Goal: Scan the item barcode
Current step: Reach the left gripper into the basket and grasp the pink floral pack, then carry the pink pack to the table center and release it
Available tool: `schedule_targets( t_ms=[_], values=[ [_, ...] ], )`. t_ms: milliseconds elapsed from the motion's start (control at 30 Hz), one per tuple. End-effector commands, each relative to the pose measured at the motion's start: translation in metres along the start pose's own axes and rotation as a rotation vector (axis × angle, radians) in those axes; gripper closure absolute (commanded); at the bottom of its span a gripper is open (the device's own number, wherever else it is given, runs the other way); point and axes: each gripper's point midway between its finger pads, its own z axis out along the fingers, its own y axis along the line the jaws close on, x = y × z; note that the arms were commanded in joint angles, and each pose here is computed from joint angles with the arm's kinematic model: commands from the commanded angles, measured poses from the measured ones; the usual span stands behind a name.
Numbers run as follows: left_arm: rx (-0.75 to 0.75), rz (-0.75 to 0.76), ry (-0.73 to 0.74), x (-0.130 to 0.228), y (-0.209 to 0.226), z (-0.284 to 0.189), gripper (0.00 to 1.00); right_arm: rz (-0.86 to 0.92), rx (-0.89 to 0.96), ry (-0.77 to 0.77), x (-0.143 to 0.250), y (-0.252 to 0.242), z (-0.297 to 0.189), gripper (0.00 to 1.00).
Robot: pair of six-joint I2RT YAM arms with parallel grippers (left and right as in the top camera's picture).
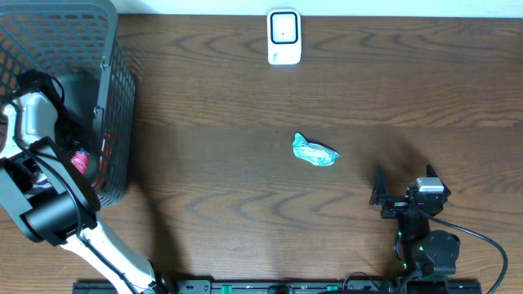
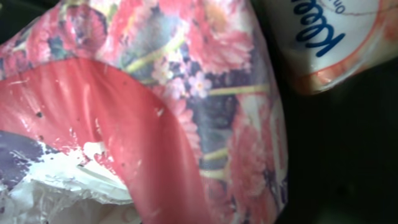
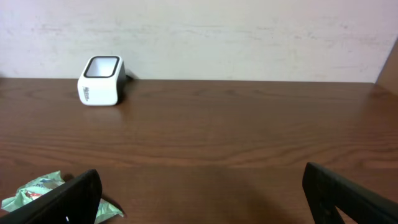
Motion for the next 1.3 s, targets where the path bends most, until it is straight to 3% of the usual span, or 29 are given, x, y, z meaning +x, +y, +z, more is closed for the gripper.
schedule_targets(
  t_ms=[0,167,333,633,800,933,1133,1267],
  values=[
    [0.022,0.009,0.020,0.003,-0.001,-0.007,0.93,-0.008,0.001,-0.001,0.001,0.000,0.000,0.01],
    [0.223,-0.066,-0.116,-0.021,-0.007,-0.086,0.93,-0.008,0.001,-0.001,0.001,0.000,0.000,0.01],
    [0.602,-0.106,-0.319,-0.037,-0.018,-0.204,0.93,-0.008,0.001,-0.001,0.001,0.000,0.000,0.01],
    [1.147,0.014,-0.683,0.001,-0.004,-0.406,0.93,-0.008,0.001,-0.001,0.001,0.000,0.000,0.01],
    [1.334,0.144,-0.786,0.054,-0.009,-0.476,0.93,-0.008,0.001,-0.001,0.001,0.000,0.000,0.01],
    [1.465,0.319,-0.719,0.119,-0.039,-0.504,0.93,-0.008,0.001,-0.001,0.001,0.000,0.000,0.01],
    [1.518,0.658,-0.543,0.222,-0.104,-0.496,0.92,-0.008,0.001,-0.001,0.001,0.000,0.000,0.01],
    [1.443,0.915,-0.444,0.291,-0.155,-0.459,0.90,-0.008,0.001,-0.001,0.001,0.000,0.000,0.01]
  ],
)
